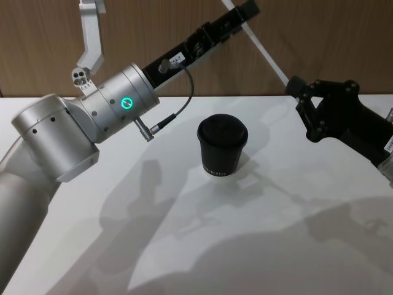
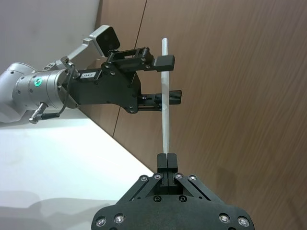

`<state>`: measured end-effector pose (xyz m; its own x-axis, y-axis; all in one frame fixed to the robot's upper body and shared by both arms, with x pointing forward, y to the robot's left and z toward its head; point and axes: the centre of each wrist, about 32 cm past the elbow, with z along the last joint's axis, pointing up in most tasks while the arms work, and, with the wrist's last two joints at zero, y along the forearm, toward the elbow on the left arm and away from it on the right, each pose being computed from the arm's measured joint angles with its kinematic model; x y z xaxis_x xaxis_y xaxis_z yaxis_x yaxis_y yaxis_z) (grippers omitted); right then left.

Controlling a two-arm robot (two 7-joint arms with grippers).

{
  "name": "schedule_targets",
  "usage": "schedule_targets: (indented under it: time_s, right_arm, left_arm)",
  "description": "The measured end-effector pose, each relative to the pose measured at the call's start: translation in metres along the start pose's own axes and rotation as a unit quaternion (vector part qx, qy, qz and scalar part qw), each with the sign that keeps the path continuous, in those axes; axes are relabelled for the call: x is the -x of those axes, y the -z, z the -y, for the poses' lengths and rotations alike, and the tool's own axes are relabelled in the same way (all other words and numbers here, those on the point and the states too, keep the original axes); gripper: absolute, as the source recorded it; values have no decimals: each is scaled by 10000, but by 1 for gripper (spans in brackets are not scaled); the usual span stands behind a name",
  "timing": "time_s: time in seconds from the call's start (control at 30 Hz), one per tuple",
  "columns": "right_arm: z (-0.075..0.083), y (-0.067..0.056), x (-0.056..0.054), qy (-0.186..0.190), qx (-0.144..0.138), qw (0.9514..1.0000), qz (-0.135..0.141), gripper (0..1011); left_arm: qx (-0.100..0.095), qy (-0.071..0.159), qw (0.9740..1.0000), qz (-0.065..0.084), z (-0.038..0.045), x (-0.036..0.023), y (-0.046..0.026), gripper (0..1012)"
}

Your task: Pick up the straw with one hand, pass it to the other hand, and insert it into the cup.

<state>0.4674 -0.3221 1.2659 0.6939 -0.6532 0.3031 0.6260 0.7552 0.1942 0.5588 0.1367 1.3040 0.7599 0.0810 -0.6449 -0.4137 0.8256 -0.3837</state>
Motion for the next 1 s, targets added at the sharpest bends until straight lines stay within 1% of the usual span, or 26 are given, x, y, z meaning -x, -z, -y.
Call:
schedule_targets:
  time_s: [0.03, 0.07, 0.1, 0.23, 0.27, 0.3, 0.4, 0.43, 0.5, 0.53, 0.6, 0.67, 0.87, 1.0]
  right_arm:
    - [0, 0, 0, 0, 0, 10000, 0, 4]
    - [0, 0, 0, 0, 0, 10000, 0, 4]
    - [0, 0, 0, 0, 0, 10000, 0, 4]
    - [0, 0, 0, 0, 0, 10000, 0, 4]
    - [0, 0, 0, 0, 0, 10000, 0, 4]
    - [0, 0, 0, 0, 0, 10000, 0, 4]
    - [0, 0, 0, 0, 0, 10000, 0, 4]
    - [0, 0, 0, 0, 0, 10000, 0, 4]
    - [0, 0, 0, 0, 0, 10000, 0, 4]
    - [0, 0, 0, 0, 0, 10000, 0, 4]
    - [0, 0, 0, 0, 0, 10000, 0, 4]
    - [0, 0, 0, 0, 0, 10000, 0, 4]
    - [0, 0, 0, 0, 0, 10000, 0, 4]
    - [0, 0, 0, 0, 0, 10000, 0, 10]
  left_arm:
    - [0, 0, 10000, 0, 1, 0, 1, 648]
    - [0, 0, 10000, 0, 1, 0, 1, 648]
    - [1, 2, 10000, 0, 2, 0, 1, 592]
    - [2, 3, 10000, 2, 3, -1, 2, 485]
    - [2, 4, 10000, 2, 3, -1, 2, 423]
    - [2, 4, 10000, 2, 3, -1, 2, 423]
    - [2, 5, 10000, 3, 4, -1, 2, 339]
    - [2, 5, 10000, 3, 4, -2, 2, 278]
    - [2, 6, 10000, 3, 5, -2, 2, 240]
    - [2, 6, 10000, 3, 5, -1, 2, 180]
    - [1, 7, 10000, 4, 6, -1, 3, 139]
    - [1, 7, 10000, 4, 6, -1, 3, 70]
    - [1, 8, 10000, 4, 6, -1, 3, 14]
    - [1, 7, 10000, 5, 6, -1, 3, 11]
